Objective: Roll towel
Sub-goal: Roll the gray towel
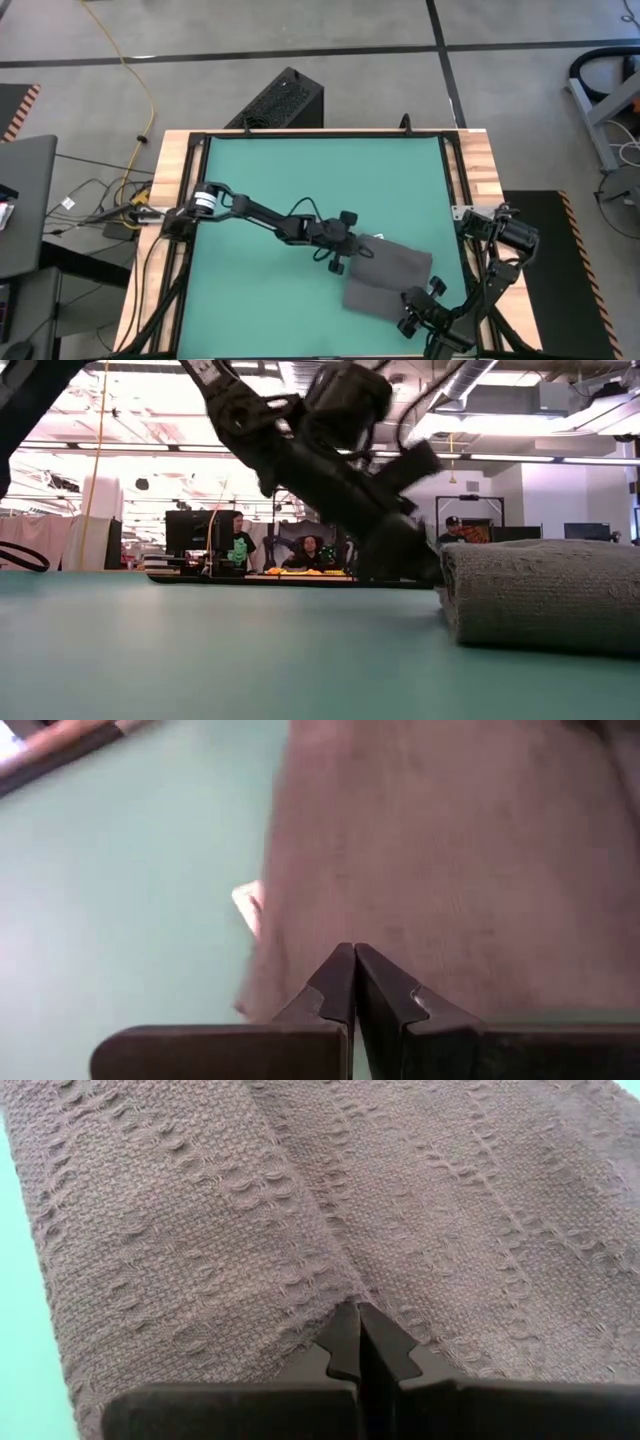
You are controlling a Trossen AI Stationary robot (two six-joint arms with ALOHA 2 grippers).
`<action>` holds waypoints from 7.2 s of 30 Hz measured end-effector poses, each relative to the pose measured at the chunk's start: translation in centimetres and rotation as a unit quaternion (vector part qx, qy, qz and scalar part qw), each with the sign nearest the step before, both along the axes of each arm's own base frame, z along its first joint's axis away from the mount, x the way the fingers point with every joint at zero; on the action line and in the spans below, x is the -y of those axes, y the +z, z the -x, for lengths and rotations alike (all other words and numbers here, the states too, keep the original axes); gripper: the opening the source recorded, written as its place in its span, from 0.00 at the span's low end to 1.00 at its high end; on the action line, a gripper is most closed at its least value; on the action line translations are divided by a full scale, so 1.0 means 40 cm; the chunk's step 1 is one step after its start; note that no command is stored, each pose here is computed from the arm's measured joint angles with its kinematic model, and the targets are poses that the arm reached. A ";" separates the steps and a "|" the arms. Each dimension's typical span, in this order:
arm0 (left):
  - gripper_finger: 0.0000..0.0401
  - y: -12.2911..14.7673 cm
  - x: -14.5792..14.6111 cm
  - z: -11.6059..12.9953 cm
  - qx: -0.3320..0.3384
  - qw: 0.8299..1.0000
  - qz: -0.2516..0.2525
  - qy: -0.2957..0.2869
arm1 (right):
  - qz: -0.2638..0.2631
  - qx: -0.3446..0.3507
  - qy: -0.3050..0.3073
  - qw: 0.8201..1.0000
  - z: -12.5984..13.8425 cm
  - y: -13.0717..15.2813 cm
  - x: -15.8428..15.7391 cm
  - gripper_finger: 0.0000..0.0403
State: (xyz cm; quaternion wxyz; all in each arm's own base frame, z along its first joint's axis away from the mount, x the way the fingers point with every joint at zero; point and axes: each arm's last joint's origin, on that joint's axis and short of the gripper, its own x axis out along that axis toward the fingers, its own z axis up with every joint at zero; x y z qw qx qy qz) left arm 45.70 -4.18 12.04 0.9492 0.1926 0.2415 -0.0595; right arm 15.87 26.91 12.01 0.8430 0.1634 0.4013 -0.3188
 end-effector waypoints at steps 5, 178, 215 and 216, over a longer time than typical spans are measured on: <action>0.00 -0.006 0.011 -0.025 -0.015 0.999 -0.019 0.023 | -0.005 0.001 0.005 1.000 -0.006 0.002 -0.003 0.04; 0.00 -0.020 0.352 0.432 -0.107 0.983 0.066 0.131 | 0.271 -0.075 0.407 0.869 -0.325 -0.055 0.153 0.06; 0.00 -0.006 0.323 0.382 -0.049 0.995 0.079 0.031 | 0.057 -0.016 0.317 0.947 -0.385 0.131 0.083 0.05; 0.00 -0.007 0.323 0.382 -0.051 0.995 0.082 0.027 | 0.047 -0.013 0.300 0.953 -0.388 0.139 0.088 0.05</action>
